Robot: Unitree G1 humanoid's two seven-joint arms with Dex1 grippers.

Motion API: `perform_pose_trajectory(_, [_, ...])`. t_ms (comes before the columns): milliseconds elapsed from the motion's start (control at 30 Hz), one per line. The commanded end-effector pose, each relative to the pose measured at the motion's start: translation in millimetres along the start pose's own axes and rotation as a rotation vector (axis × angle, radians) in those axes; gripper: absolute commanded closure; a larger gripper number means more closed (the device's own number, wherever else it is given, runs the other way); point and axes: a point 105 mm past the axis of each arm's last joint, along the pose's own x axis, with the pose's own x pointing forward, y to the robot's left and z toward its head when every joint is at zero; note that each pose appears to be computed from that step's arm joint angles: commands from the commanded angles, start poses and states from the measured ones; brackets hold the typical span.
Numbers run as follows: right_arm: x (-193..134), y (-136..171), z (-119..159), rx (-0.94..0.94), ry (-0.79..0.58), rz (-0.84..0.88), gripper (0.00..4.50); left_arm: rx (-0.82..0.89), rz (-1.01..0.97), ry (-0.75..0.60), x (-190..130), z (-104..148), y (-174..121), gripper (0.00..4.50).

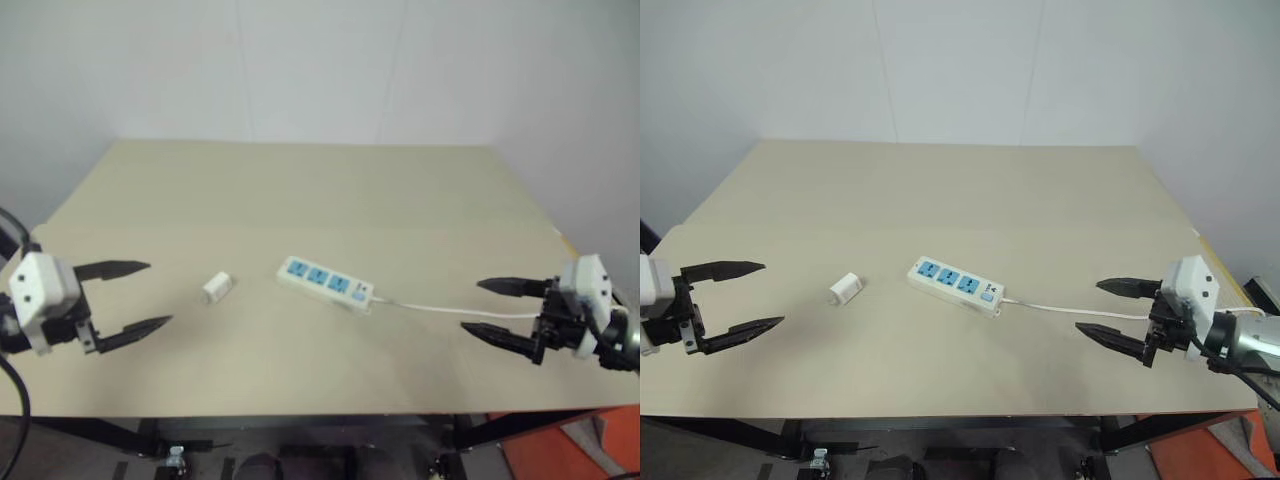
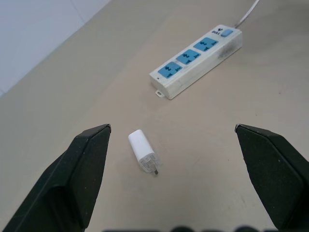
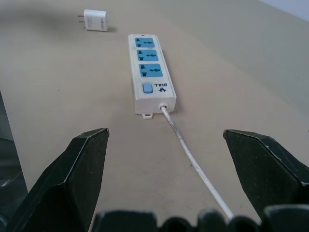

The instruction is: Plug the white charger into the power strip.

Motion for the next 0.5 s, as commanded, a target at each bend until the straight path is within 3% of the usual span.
perform_pose_trajectory(33, [0, -3, 10, -0.053, -0.019, -0.006, 0.04, 0.042, 0.004, -0.018, 1, 11, 2, 0.0])
perform_pose_trajectory(267, [10, -6, 12, -0.082, -0.07, -0.025, 0.04, 0.041, -0.008, -0.032, 5, 11, 2, 0.0])
perform_pose_trajectory(500, [60, -15, 5, -0.111, -0.217, -0.077, 0.04, 0.037, -0.059, -0.07, 20, 13, 1, 0.0])
